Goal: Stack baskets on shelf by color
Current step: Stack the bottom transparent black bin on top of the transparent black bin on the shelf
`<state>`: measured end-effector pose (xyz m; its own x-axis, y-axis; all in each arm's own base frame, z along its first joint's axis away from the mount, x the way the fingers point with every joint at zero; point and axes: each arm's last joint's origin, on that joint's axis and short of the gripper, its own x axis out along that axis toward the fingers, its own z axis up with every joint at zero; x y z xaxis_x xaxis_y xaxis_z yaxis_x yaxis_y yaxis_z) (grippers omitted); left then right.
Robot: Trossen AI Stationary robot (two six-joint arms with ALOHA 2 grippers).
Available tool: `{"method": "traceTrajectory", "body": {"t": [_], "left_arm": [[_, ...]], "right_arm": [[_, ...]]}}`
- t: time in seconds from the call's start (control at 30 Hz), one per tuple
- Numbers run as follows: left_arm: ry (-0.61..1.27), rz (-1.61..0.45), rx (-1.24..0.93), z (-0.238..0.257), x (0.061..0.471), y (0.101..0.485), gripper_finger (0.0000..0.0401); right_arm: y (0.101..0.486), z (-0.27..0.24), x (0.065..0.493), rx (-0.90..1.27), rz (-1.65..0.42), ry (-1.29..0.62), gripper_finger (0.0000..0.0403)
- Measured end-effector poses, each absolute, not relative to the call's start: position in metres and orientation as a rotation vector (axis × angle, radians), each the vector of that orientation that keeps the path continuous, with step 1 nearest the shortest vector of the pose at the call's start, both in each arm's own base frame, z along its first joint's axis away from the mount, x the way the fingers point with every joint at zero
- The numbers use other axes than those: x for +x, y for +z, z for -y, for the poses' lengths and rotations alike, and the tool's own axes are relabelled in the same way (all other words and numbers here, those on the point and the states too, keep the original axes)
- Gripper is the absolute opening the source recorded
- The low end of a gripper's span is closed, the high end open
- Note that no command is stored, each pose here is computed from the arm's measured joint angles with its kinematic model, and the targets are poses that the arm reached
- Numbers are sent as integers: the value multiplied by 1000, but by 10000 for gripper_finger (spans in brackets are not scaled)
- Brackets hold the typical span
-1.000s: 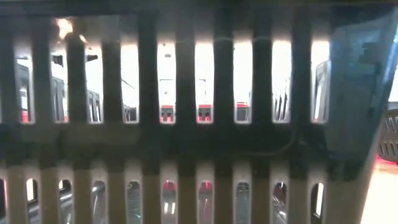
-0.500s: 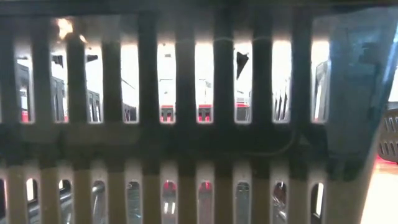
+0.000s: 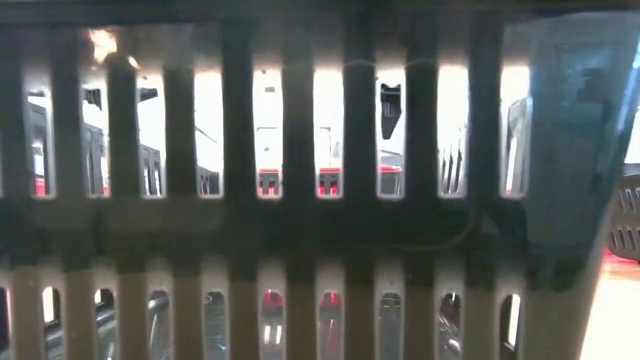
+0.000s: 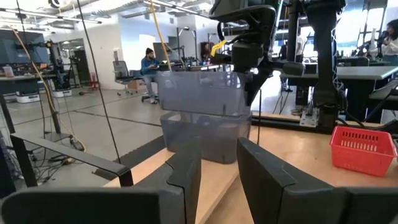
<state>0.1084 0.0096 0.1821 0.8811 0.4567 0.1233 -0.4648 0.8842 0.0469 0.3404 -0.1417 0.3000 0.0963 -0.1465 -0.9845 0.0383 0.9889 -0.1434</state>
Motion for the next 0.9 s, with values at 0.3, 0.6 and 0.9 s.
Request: {"method": "traceTrajectory", "body": {"t": [0.3,0.6,0.9], "left_arm": [[480,110,69,-10,108,182,106],[480,110,67,-10,108,182,106],[480,110,65,-10,108,182,106]], "right_arm": [[300,142,340,-29,-1466,-190,0],[300,142,340,-28,-1470,-192,2],[300,142,340,-28,-1466,-200,26]]}}
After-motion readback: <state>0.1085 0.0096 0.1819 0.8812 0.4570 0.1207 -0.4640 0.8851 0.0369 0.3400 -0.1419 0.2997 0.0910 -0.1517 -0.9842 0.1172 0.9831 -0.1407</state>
